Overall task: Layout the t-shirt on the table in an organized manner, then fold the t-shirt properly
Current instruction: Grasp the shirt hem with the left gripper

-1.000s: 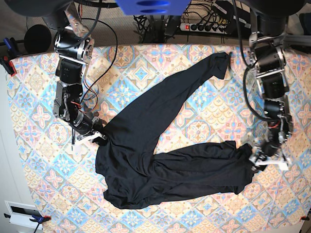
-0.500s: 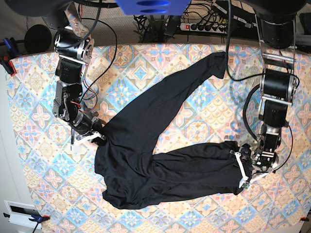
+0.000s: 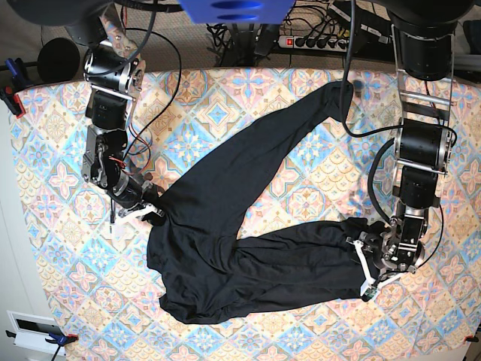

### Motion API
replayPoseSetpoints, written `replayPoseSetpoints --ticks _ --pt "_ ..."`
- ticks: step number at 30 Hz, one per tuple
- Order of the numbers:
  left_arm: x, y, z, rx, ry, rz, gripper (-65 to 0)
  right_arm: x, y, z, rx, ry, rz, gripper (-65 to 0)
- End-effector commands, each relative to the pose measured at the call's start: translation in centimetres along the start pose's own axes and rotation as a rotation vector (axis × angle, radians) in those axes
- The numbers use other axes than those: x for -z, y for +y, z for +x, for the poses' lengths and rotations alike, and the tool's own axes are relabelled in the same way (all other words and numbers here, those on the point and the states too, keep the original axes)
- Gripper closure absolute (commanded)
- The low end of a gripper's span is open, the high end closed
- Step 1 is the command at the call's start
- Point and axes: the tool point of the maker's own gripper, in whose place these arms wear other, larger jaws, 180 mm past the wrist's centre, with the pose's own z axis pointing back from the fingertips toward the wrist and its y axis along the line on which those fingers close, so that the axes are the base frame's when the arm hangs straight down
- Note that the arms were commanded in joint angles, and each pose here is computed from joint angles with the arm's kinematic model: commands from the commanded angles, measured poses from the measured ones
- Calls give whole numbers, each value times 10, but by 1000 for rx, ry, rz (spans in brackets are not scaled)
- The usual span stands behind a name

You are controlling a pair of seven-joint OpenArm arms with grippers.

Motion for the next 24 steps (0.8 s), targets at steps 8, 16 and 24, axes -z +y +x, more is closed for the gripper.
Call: replayPoseSetpoints --ticks 8,16,24 --pt "-20 28 40 -73 -122 35 -348 0 -9 -21 26 74 -34 0" --pt "-19 27 37 -76 -120 33 -348 0 -9 -22 26 77 -34 0" --pt "-11 19 22 -75 -114 20 -348 0 -9 -22 26 77 -34 0"
